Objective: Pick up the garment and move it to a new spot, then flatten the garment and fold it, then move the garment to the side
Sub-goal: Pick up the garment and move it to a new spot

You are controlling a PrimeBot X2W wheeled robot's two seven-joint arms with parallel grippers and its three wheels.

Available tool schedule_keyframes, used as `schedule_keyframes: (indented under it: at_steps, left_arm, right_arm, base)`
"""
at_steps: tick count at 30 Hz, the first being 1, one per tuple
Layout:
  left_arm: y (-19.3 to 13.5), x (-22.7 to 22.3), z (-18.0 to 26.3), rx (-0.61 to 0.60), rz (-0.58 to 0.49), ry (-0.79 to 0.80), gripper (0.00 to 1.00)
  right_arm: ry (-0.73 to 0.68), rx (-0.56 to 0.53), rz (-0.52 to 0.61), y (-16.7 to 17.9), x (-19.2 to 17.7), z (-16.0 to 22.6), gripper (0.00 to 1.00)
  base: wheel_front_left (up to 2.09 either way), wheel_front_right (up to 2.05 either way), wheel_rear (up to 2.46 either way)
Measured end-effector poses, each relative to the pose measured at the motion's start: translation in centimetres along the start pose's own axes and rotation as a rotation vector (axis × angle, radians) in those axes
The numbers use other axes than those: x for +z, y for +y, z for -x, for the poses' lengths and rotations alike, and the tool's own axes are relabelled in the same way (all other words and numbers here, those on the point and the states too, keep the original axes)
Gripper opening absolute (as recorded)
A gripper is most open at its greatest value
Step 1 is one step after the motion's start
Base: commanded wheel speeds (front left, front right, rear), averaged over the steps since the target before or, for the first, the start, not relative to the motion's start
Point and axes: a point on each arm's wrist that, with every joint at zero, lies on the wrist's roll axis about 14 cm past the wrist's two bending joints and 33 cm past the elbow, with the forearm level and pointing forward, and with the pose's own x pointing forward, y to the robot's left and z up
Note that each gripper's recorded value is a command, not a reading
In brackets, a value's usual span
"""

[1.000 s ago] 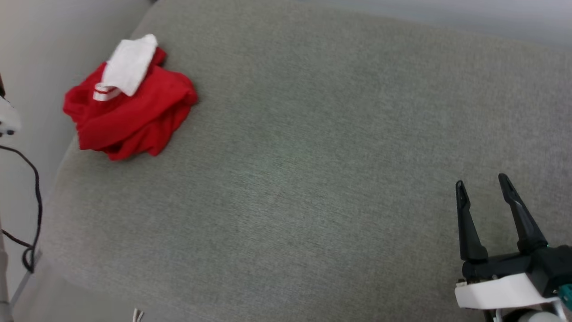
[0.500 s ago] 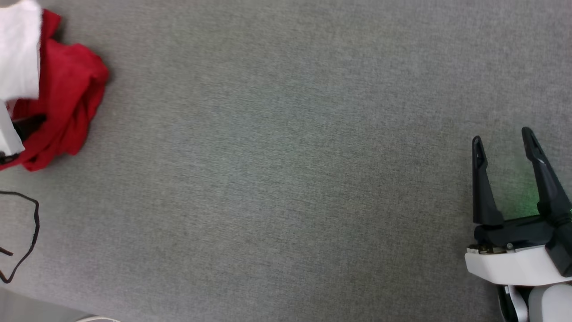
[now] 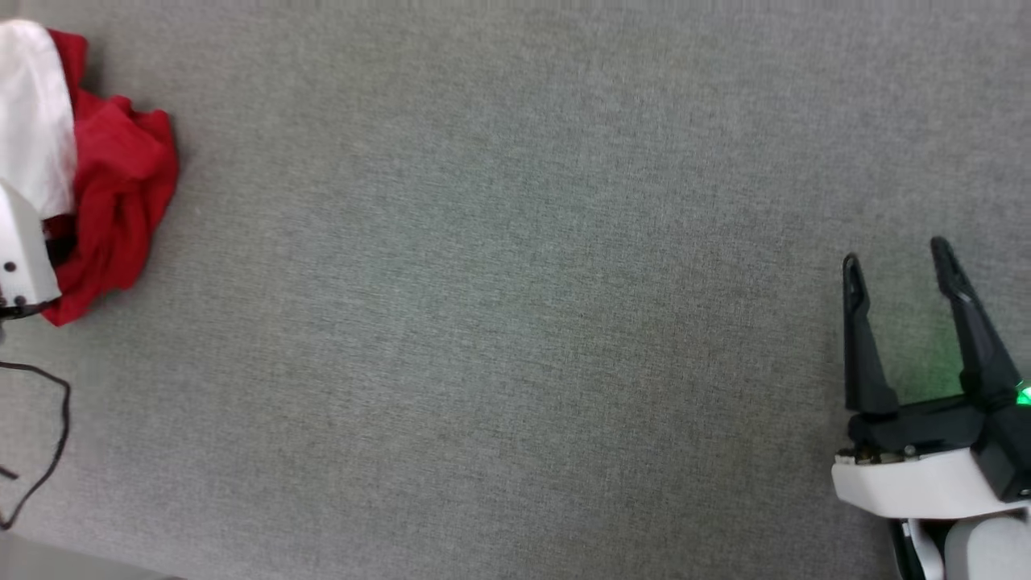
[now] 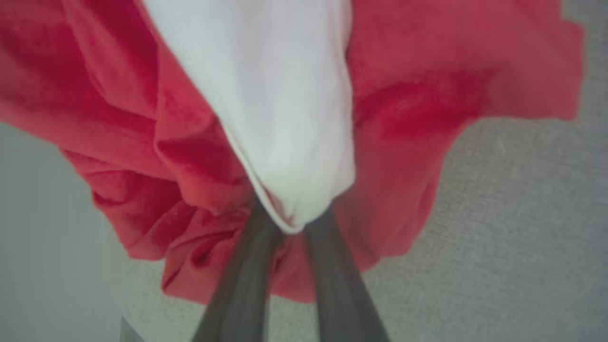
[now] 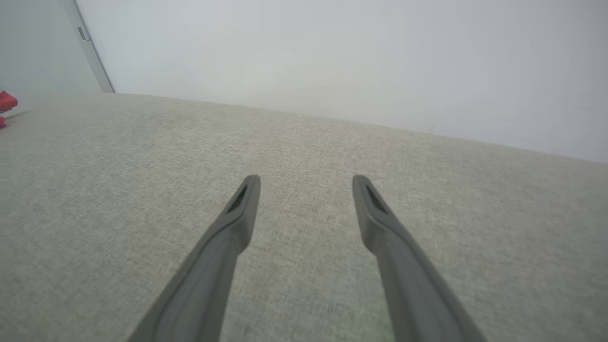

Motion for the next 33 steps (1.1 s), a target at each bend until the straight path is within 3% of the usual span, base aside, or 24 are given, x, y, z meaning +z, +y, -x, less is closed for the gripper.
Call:
schedule_keyframes:
  at_steps: [6,15,22,33]
  left_arm:
    - [2.5,2.2,4.5,0.055,-0.050,-0.131,0.00]
    - [-0.5,8.5,14.8,0.023,-0.263,-0.421,0.00]
    - [-6.4,11.3,21.8,-0.044,-0.463,-0.579,0.00]
    - [-21.5,12.9,26.3,-0.278,-0.773,-0.714,0.00]
  right_arm:
    - [-0.016,0.016,-0.003,0.9,1.8,1.1,1.00]
    - [-0.069,0.032,-0.028,2.2,5.2,3.1,1.00]
    - [-0.118,0.010,-0.047,2.0,7.7,4.9,1.00]
    - [-0.128,-0.140,-0.046,-2.1,8.8,9.3,1.00]
  base:
    - [0.00,0.00,0.00]
    - [0.00,0.00,0.00]
    - [0.00,0.00,0.00]
    - [0.00,0.00,0.00]
